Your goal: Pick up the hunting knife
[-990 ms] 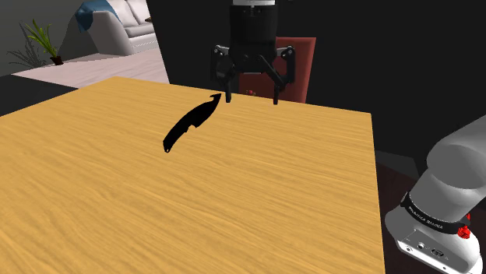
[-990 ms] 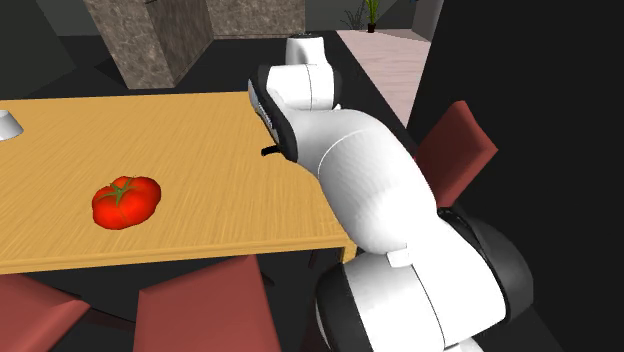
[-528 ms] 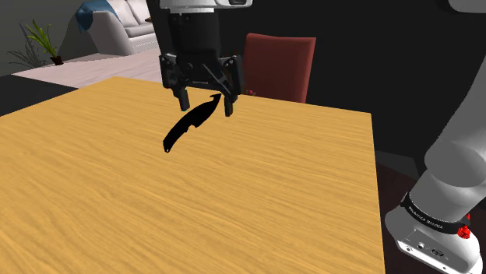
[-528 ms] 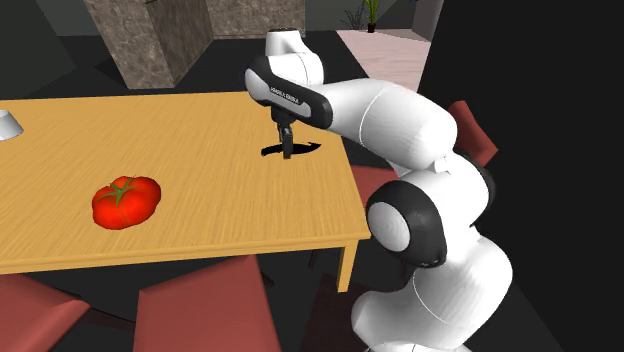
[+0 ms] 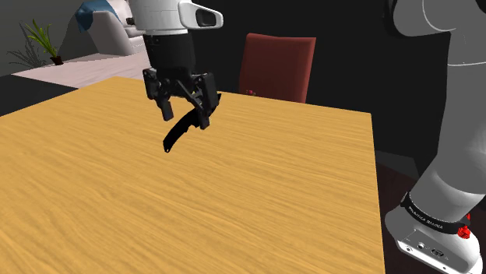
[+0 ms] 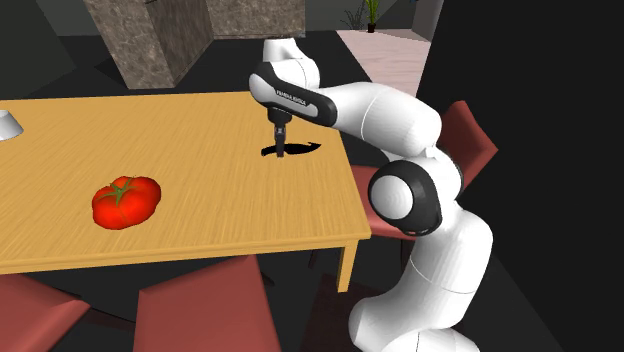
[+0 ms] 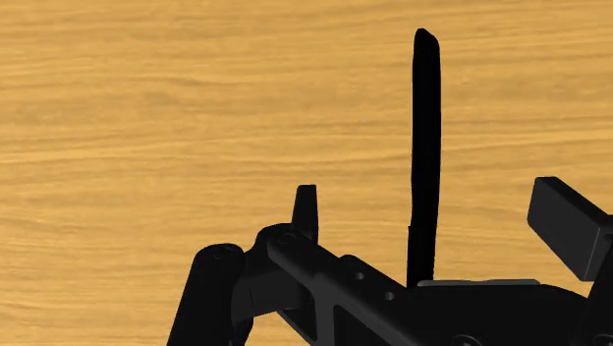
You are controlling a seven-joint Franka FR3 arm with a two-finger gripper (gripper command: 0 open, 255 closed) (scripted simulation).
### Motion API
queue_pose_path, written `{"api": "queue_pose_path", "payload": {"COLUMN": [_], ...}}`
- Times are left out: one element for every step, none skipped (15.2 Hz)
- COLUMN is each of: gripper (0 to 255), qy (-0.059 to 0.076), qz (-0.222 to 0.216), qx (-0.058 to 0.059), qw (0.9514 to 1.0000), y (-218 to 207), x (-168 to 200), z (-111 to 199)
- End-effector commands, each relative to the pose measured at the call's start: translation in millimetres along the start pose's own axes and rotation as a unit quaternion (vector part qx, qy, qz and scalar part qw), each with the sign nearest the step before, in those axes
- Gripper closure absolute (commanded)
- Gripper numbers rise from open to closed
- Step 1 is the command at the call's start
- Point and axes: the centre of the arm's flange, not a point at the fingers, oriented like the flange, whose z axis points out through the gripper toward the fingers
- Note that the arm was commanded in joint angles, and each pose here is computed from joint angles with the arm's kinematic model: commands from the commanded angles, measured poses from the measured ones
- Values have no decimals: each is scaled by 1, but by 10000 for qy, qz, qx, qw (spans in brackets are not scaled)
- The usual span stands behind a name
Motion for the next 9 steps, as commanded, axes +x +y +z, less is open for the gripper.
{"api": "queue_pose_path", "payload": {"gripper": [0, 0, 0, 0, 255, 255, 255, 255, 255], "qy": [-2, -2, -2, -2, -2, -2, -2, -2, -2], "qz": [5, 5, 5, 5, 5, 5, 5, 5, 5], "qx": [2, 2, 2, 2, 2, 2, 2, 2, 2], "qw": [10000, 10000, 10000, 10000, 10000, 10000, 10000, 10000, 10000], "y": [-1, -1, -1, -1, -1, 0, -1, -1, -1], "x": [0, 0, 1, 1, 1, 1, 1, 1, 0], "z": [11, 17, 20, 20, 20, 20, 20, 20, 19]}}
